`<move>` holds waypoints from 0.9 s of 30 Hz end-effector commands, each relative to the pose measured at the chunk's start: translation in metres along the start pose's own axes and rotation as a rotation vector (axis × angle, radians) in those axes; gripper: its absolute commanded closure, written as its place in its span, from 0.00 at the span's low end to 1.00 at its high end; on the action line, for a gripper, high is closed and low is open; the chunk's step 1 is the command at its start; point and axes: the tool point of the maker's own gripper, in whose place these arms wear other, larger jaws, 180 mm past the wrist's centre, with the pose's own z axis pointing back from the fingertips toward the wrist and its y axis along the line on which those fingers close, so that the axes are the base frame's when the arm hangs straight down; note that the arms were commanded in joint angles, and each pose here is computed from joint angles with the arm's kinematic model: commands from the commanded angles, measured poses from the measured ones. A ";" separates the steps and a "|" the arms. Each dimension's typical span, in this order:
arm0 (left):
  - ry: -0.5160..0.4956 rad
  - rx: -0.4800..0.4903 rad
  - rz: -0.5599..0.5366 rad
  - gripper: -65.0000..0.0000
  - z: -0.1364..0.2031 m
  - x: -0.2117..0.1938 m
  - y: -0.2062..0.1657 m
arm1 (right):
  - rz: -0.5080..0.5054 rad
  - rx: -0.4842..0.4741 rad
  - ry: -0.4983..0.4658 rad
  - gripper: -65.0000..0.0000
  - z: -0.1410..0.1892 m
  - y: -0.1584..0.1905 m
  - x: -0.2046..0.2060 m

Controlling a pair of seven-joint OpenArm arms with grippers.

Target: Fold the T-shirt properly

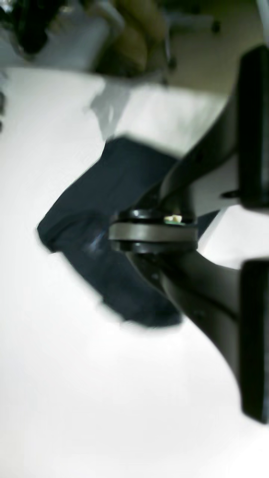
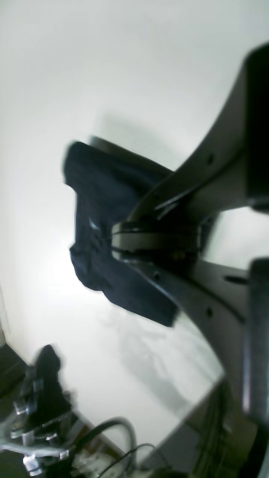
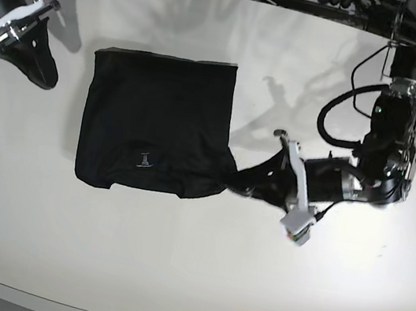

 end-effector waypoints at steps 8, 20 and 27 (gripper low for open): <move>-0.079 0.060 0.082 1.00 0.070 -0.035 -0.065 | 0.019 -0.189 0.161 1.00 0.059 0.007 -0.025; 0.245 0.104 0.432 1.00 0.131 -0.142 -0.165 | -0.124 -0.321 0.481 1.00 0.127 0.033 -0.087; 0.487 0.110 0.569 1.00 0.161 -0.199 -0.216 | -0.288 -0.320 0.712 1.00 0.166 0.061 -0.133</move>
